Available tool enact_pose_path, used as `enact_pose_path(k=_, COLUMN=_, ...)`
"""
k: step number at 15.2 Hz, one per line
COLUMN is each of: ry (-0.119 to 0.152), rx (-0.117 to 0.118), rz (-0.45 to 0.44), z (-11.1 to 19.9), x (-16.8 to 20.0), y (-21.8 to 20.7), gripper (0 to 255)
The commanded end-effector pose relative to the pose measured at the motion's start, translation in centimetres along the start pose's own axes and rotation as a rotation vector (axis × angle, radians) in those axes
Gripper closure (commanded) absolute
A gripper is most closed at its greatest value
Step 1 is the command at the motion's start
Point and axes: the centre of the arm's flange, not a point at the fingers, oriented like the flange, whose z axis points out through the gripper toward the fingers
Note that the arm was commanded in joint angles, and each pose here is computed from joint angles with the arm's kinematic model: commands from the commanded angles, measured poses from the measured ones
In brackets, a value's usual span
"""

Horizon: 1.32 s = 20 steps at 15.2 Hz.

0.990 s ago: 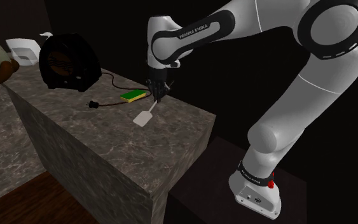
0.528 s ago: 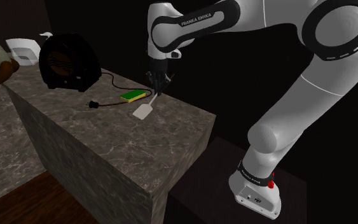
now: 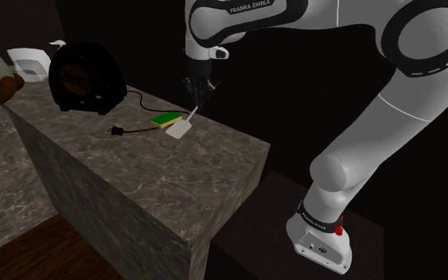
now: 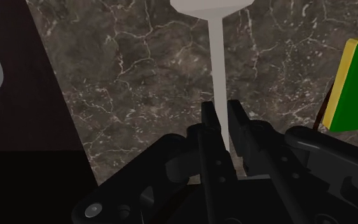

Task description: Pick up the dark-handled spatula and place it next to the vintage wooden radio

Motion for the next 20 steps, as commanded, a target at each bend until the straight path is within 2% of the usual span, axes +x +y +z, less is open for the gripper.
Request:
enact_pose_path(k=1, ry=0.000, rx=-0.001, rz=0.000, z=-1.0, x=0.1, y=0.0, gripper=255)
enact_pose_path(k=20, ry=0.000, rx=-0.001, rz=0.000, z=-11.0, x=0.7, y=0.0, gripper=255)
